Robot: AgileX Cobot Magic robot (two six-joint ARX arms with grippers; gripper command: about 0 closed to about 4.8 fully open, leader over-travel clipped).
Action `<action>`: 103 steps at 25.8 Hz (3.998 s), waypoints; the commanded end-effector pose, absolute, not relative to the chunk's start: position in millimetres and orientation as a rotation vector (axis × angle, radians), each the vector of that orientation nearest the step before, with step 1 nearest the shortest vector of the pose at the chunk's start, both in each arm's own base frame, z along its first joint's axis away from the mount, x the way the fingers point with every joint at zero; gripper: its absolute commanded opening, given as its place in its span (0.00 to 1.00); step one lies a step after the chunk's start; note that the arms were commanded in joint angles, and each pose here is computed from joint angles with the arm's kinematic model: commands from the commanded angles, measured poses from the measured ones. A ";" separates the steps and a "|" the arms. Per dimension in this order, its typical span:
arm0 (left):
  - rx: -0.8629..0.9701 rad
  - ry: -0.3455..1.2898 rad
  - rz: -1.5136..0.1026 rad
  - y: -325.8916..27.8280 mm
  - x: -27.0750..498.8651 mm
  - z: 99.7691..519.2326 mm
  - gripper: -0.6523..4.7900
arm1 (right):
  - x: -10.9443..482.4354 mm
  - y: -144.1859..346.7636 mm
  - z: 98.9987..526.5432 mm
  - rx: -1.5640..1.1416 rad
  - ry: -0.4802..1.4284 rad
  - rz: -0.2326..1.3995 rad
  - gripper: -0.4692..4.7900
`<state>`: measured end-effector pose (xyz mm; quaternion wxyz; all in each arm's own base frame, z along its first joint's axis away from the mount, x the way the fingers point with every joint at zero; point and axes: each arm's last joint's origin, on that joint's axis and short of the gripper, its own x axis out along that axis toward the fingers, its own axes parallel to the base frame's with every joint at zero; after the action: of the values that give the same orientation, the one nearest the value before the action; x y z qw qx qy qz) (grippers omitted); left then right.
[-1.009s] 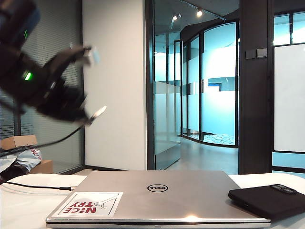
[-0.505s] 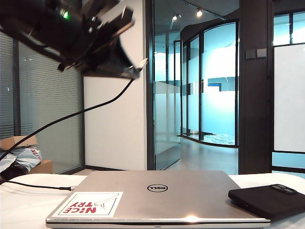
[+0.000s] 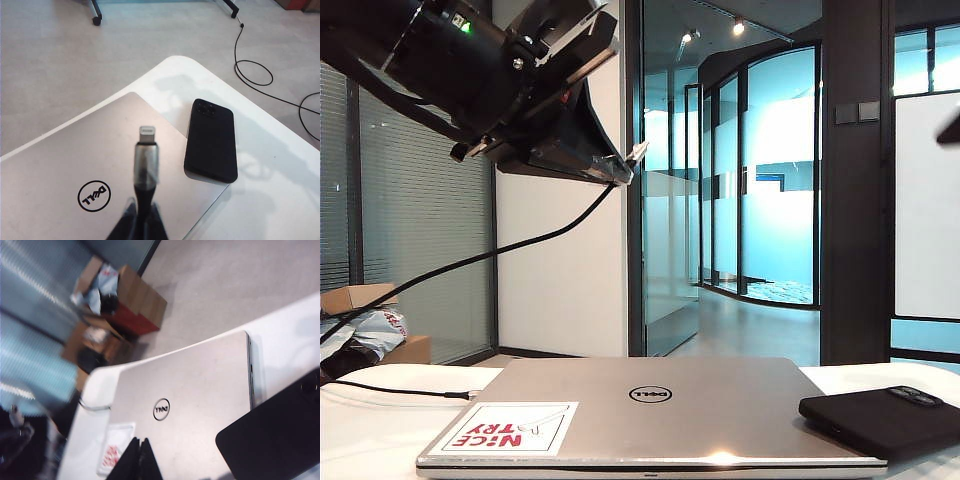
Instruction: Pick up the charging cable and the phone, plug the charging cable into the charging port on the phone, and finally place them back on the table.
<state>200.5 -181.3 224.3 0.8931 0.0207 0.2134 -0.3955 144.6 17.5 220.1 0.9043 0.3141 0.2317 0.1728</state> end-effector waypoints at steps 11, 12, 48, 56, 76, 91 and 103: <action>0.037 0.421 -0.826 -181.7 200.7 227.6 0.11 | 138.9 11.4 183.7 1.033 0.623 0.139 0.92; 0.037 0.421 -0.826 -181.7 200.7 227.6 0.11 | 138.5 10.3 182.3 1.037 0.629 0.114 0.97; 0.037 0.420 -0.826 -181.8 200.8 227.8 0.11 | 214.2 4.2 89.3 1.228 0.884 -0.032 1.00; 0.030 0.399 -0.828 -182.3 201.3 229.7 0.11 | 225.0 4.5 68.0 1.287 0.914 -0.039 1.00; 0.030 0.400 -0.828 -182.2 201.3 229.6 0.11 | 229.5 4.1 49.6 1.299 0.899 -0.063 0.78; 0.030 0.400 -0.828 -182.2 201.3 229.6 0.11 | 229.6 3.9 49.6 1.292 0.895 -0.067 0.07; 0.030 0.399 -0.828 -182.2 201.3 229.6 0.11 | 232.0 3.8 118.1 1.094 0.705 0.118 0.07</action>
<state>201.2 -181.8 226.5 0.8953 0.0175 0.2020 -0.3967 231.5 3.4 108.0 0.7782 0.5356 0.3249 0.0453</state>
